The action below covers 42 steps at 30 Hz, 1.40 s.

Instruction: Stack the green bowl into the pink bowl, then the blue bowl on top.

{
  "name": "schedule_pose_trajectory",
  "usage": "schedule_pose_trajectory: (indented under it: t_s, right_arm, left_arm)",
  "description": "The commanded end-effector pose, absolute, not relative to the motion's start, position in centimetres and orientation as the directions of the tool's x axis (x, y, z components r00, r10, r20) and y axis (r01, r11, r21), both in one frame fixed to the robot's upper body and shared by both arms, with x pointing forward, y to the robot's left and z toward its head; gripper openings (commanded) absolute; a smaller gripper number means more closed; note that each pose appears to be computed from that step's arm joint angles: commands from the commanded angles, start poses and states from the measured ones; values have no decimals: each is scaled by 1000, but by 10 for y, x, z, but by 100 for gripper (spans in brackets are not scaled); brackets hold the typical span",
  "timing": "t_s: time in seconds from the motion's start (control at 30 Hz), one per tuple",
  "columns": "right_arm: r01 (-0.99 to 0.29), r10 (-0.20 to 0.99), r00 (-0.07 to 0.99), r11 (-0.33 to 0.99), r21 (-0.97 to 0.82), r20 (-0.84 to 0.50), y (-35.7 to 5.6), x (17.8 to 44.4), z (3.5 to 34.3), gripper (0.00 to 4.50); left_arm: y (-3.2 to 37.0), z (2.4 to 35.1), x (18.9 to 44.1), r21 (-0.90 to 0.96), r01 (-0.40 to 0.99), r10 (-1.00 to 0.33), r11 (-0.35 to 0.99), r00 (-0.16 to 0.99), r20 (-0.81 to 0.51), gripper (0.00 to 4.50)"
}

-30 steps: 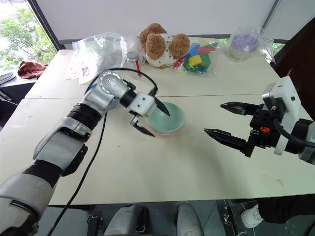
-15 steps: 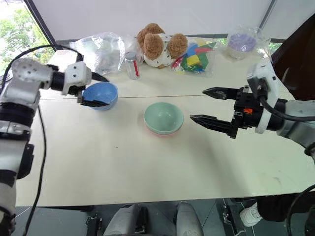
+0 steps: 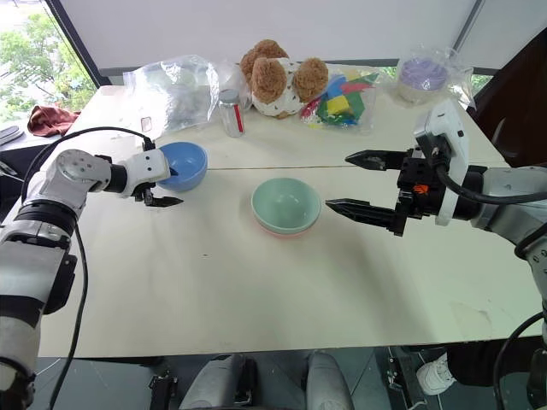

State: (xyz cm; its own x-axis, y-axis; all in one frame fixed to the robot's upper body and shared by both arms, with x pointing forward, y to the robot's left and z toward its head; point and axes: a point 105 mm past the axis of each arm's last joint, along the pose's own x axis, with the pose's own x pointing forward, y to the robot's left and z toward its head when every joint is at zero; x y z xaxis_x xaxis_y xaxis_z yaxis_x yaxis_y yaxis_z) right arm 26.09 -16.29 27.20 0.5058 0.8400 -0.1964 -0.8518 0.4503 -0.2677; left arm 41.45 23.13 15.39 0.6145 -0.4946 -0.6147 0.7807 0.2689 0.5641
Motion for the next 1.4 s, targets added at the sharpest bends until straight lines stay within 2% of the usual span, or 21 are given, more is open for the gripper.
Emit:
schedule_pose_trajectory:
  t_s: [0.03, 0.13, 0.2, 0.3, 0.37, 0.43, 0.5, 0.53, 0.67, 0.77, 0.87, 1.03, 1.13, 1.23, 1.33, 1.37, 1.4]
  right_arm:
    - [-828, 828, 529, 455, -327, -186, -164, 256, 284, 450]
    - [-824, 822, 536, 462, -329, -190, -165, 255, 284, 450]
    - [-822, 820, 540, 465, -330, -190, -165, 255, 285, 450]
    - [-818, 816, 546, 469, -334, -191, -167, 256, 285, 450]
    - [-813, 811, 553, 474, -340, -192, -168, 256, 286, 450]
    - [-806, 805, 562, 481, -344, -191, -171, 257, 287, 450]
    - [-800, 797, 571, 488, -349, -194, -173, 257, 287, 450]
    - [-798, 795, 574, 490, -350, -196, -174, 257, 287, 450]
    - [-784, 779, 596, 510, -355, -196, -178, 255, 286, 450]
    - [-773, 768, 611, 524, -357, -195, -181, 252, 285, 450]
    - [-763, 757, 624, 539, -356, -192, -184, 249, 284, 450]
    - [-752, 746, 639, 555, -356, -188, -185, 244, 282, 450]
    - [-746, 740, 646, 563, -356, -186, -186, 243, 281, 450]
    - [-743, 736, 652, 568, -355, -186, -186, 243, 280, 450]
    - [-744, 737, 651, 568, -352, -185, -186, 244, 280, 450]
    - [-744, 737, 650, 568, -352, -185, -186, 244, 280, 450]
    - [-744, 737, 650, 568, -351, -186, -186, 244, 280, 450]
  left_arm:
    - [232, 170, 419, 608, 749, -485, 263, 648, -587, 158]
    - [225, 179, 421, 617, 749, -506, 240, 639, -579, 6]
    - [219, 187, 422, 627, 747, -526, 221, 632, -568, 6]
    - [194, 212, 419, 634, 757, -628, 156, 572, -528, 6]
    - [171, 233, 414, 644, 762, -708, 74, 495, -504, 6]
    - [133, 259, 401, 637, 770, -816, -36, 345, -464, 6]
    - [106, 274, 386, 625, 767, -871, -146, 200, -449, 6]
    - [99, 276, 381, 622, 763, -879, -174, 165, -447, 6]
    - [56, 266, 351, 575, 735, -868, -360, -37, -495, 6]
    - [44, 251, 335, 525, 714, -822, -463, -126, -555, 6]
    - [42, 234, 328, 478, 695, -768, -537, -167, -618, 6]
    - [44, 217, 333, 458, 672, -714, -582, -153, -683, 6]
    - [44, 209, 336, 446, 674, -701, -589, -150, -698, 101]
    - [43, 209, 337, 450, 684, -714, -575, -150, -684, 249]
    - [43, 224, 340, 484, 707, -772, -516, -140, -620, 407]
    - [43, 233, 341, 498, 720, -801, -484, -136, -583, 447]
    - [43, 241, 342, 506, 736, -828, -449, -130, -545, 447]
